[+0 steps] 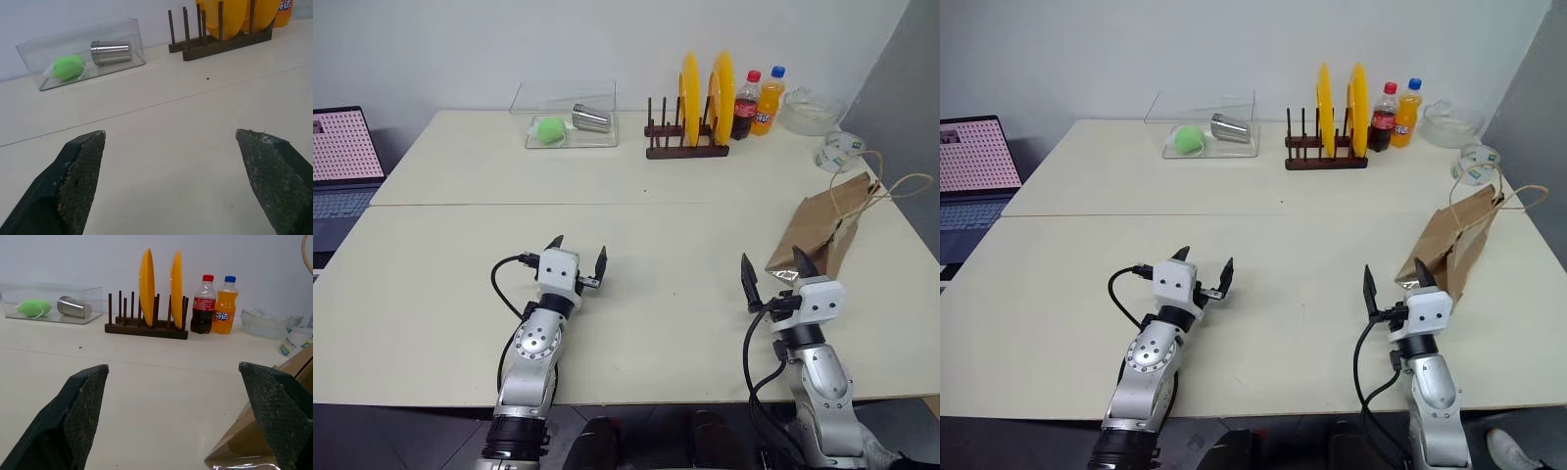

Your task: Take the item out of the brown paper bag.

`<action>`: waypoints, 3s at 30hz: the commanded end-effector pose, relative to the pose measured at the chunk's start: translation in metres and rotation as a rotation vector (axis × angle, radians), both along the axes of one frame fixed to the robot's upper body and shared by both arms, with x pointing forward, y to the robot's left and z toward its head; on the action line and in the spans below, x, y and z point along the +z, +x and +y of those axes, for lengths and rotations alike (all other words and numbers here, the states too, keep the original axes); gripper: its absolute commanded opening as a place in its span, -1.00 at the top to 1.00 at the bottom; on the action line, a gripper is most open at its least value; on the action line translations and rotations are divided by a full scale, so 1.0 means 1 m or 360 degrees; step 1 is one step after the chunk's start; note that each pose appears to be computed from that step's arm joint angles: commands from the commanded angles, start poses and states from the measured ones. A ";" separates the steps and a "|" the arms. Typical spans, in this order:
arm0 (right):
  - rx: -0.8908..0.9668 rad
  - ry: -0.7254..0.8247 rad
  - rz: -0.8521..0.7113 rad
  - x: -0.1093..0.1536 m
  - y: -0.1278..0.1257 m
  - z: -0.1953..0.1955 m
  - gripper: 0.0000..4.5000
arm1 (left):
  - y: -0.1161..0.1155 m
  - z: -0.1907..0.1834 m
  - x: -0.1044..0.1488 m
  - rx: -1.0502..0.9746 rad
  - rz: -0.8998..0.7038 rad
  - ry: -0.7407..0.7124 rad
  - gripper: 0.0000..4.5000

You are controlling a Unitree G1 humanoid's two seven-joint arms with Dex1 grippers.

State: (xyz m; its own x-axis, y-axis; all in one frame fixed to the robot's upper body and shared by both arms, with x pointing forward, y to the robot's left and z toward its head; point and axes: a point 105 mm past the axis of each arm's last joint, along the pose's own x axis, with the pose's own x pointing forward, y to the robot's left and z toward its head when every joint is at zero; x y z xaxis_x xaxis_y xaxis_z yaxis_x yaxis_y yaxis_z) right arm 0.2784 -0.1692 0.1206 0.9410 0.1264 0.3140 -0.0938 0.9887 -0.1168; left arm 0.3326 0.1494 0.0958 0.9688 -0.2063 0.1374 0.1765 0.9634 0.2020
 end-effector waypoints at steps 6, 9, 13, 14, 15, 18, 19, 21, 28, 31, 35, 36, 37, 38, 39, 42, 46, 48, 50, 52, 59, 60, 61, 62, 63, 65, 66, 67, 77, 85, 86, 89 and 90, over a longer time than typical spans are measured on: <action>0.0045 -0.0033 -0.0083 0.013 -0.002 0.006 -1.00 | -0.006 -0.007 0.009 -0.0047 -0.0063 0.0017 -0.99; 0.0057 -0.0054 -0.0077 0.012 -0.002 0.007 -1.00 | -0.005 -0.006 0.009 -0.0039 -0.0062 0.0021 -0.99; 0.0082 -0.0081 -0.0077 0.012 -0.003 0.010 -1.00 | -0.006 -0.005 0.010 -0.0027 -0.0066 0.0028 -0.99; 0.0096 -0.0099 -0.0086 0.014 -0.003 0.012 -1.00 | -0.006 -0.005 0.011 -0.0027 -0.0070 0.0030 -0.99; 0.0110 -0.0116 -0.0097 0.015 -0.003 0.015 -1.00 | -0.007 -0.004 0.012 -0.0028 -0.0073 0.0031 -0.99; 0.0157 -0.0168 -0.0143 0.024 -0.007 0.020 -1.00 | -0.008 -0.004 0.022 -0.0072 -0.0105 0.0037 -0.99; 0.0189 -0.0186 -0.0165 0.030 -0.010 0.023 -1.00 | -0.008 -0.005 0.029 -0.0116 -0.0125 0.0039 -0.99; 0.0261 -0.0222 -0.0190 0.041 -0.018 0.027 -1.00 | -0.008 -0.008 0.043 -0.0253 -0.0164 0.0029 -0.99; 0.0301 -0.0404 -0.0130 0.058 -0.046 0.025 -1.00 | -0.017 -0.056 0.083 -0.1059 -0.0169 0.0037 -0.99; 0.0224 -0.0448 -0.0092 0.068 -0.053 0.016 -1.00 | -0.024 -0.071 0.093 -0.1334 -0.0140 0.0098 -0.99; 0.0002 -0.0329 0.0031 0.081 -0.058 -0.012 -1.00 | -0.028 -0.081 0.104 -0.1566 -0.0074 0.0160 -0.99; -0.0050 -0.0301 0.0062 0.085 -0.058 -0.020 -1.00 | -0.029 -0.083 0.107 -0.1617 -0.0068 0.0171 -0.99; -0.0118 -0.0300 0.0113 0.086 -0.057 -0.030 -1.00 | -0.030 -0.086 0.111 -0.1671 -0.0061 0.0181 -0.99; -0.0163 -0.0298 0.0177 0.085 -0.056 -0.037 -1.00 | -0.031 -0.089 0.115 -0.1713 -0.0058 0.0187 -0.99; -0.0243 -0.0308 0.0265 0.081 -0.053 -0.049 -1.00 | -0.032 -0.092 0.118 -0.1759 -0.0057 0.0199 -0.99; -0.0372 -0.0221 0.0380 0.083 -0.045 -0.071 -1.00 | -0.037 -0.098 0.123 -0.1854 -0.0048 0.0235 -0.99; -0.0420 -0.0037 0.0485 0.093 -0.027 -0.090 -1.00 | -0.039 -0.103 0.128 -0.1907 -0.0060 0.0257 -0.99; -0.0415 0.0057 0.0553 0.100 -0.017 -0.096 -1.00 | -0.038 -0.103 0.130 -0.1912 -0.0073 0.0261 -0.99; -0.0402 0.0121 0.0632 0.105 -0.009 -0.100 -1.00 | -0.037 -0.103 0.131 -0.1909 -0.0077 0.0262 -0.99; -0.0404 0.0166 0.0670 0.110 -0.001 -0.102 -1.00 | -0.038 -0.102 0.130 -0.1907 -0.0076 0.0259 -0.99; -0.0461 0.0206 0.0710 0.111 0.014 -0.101 -1.00 | -0.040 -0.103 0.128 -0.1898 -0.0078 0.0261 -0.99; -0.0464 0.0215 0.0711 0.110 0.016 -0.100 -1.00 | -0.040 -0.103 0.128 -0.1898 -0.0078 0.0264 -0.99; -0.0465 0.0219 0.0708 0.111 0.019 -0.099 -1.00 | -0.040 -0.103 0.128 -0.1898 -0.0078 0.0266 -0.99; -0.0466 0.0219 0.0704 0.111 0.021 -0.098 -1.00 | -0.040 -0.103 0.127 -0.1899 -0.0078 0.0267 -0.99; -0.0465 0.0218 0.0703 0.111 0.022 -0.097 -1.00 | -0.040 -0.103 0.127 -0.1900 -0.0077 0.0269 -0.99; -0.0477 0.0209 0.0702 0.110 0.026 -0.096 -1.00 | -0.040 -0.103 0.126 -0.1905 -0.0075 0.0272 -0.99; -0.0489 0.0216 0.0706 0.109 0.027 -0.097 -1.00 | -0.040 -0.103 0.126 -0.1906 -0.0075 0.0272 -0.99; -0.0502 0.0221 0.0709 0.108 0.028 -0.097 -1.00 | -0.040 -0.104 0.126 -0.1907 -0.0075 0.0272 -0.99; -0.0534 0.0298 0.0859 0.101 0.047 -0.103 -1.00 | -0.040 -0.108 0.126 -0.1935 -0.0080 0.0280 -0.99; -0.0525 0.0410 0.1016 0.095 0.057 -0.105 -1.00 | -0.042 -0.110 0.124 -0.1937 -0.0080 0.0287 -0.99; -0.0530 0.0414 0.1029 0.094 0.059 -0.106 -1.00 | -0.042 -0.110 0.124 -0.1936 -0.0081 0.0287 -0.99; -0.0548 0.0425 0.1060 0.091 0.061 -0.110 -1.00 | -0.042 -0.110 0.124 -0.1932 -0.0082 0.0288 -0.99; -0.0554 0.0433 0.1068 0.090 0.062 -0.111 -0.92 | -0.042 -0.110 0.124 -0.1932 -0.0082 0.0288 -1.00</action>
